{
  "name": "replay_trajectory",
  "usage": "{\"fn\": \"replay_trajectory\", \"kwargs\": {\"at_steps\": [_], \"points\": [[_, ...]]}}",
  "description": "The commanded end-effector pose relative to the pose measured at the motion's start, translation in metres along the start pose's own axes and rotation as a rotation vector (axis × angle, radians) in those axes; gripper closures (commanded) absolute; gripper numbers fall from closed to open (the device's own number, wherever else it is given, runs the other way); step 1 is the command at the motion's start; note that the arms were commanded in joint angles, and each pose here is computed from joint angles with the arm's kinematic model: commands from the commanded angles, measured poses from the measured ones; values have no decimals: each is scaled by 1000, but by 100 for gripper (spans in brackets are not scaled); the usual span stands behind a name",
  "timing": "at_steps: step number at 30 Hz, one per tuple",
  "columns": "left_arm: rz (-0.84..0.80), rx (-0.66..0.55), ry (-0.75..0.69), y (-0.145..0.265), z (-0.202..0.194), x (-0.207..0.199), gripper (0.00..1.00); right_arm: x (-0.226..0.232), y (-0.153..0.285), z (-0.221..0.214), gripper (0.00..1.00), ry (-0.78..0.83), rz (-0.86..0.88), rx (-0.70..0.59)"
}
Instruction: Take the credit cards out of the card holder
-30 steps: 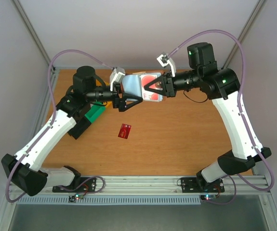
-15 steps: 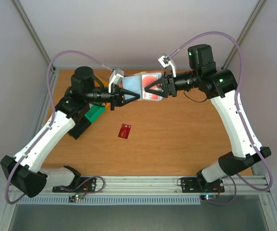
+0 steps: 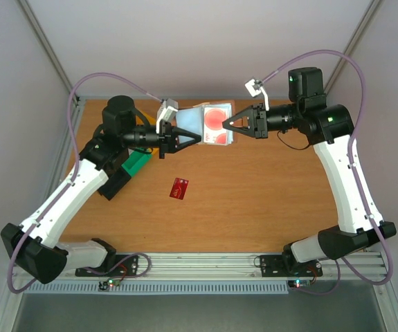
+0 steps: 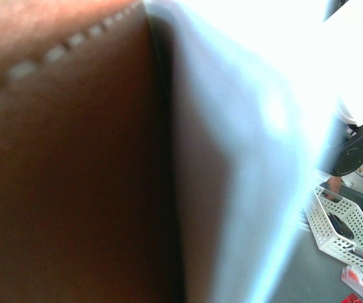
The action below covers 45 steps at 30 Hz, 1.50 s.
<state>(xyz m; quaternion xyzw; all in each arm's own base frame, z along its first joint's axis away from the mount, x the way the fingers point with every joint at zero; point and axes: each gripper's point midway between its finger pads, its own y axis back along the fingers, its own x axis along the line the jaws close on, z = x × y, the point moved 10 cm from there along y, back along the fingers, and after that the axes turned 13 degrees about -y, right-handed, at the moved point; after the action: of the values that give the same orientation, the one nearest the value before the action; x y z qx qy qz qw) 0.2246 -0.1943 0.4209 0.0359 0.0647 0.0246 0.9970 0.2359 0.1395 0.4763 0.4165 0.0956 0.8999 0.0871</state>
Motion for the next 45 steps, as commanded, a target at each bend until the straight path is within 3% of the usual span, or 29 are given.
{"fn": "replay_trajectory", "kwargs": {"at_steps": [1, 5, 8, 10, 14, 20, 23, 26, 28, 32, 41, 45], "points": [[3, -24, -38, 0, 3, -2, 98, 1, 1, 0, 99, -3, 32, 2], [184, 19, 22, 3, -2, 12, 44, -9, -1, 2, 99, -45, -48, -13], [378, 23, 41, 17, -1, 26, 26, -25, -4, 4, 99, -109, -163, -30], [481, -5, 50, 30, -2, 37, 22, -35, -5, 7, 99, -147, -247, -39], [466, -100, 128, 38, 7, 53, 22, -54, -3, 11, 99, -215, -453, -76], [303, -181, 21, 26, 33, 40, 27, -63, 8, 11, 99, -272, -724, -95], [168, -152, -26, -2, 41, 22, 35, -45, 4, 9, 99, -196, -673, -90], [39, -141, 36, -26, 37, 13, 35, -26, 3, 7, 99, -120, -538, -93], [69, -143, 104, -30, 34, 18, 37, -14, 5, 3, 99, -61, -450, -94], [125, -68, 186, -37, 22, 31, 53, -4, 2, -1, 99, -6, -318, -50], [114, -8, 195, -37, 5, 28, 56, 16, 3, -1, 99, 120, -137, -42], [76, -25, 159, -38, 6, 25, 63, 19, 1, -1, 99, 140, -72, -27]]}}
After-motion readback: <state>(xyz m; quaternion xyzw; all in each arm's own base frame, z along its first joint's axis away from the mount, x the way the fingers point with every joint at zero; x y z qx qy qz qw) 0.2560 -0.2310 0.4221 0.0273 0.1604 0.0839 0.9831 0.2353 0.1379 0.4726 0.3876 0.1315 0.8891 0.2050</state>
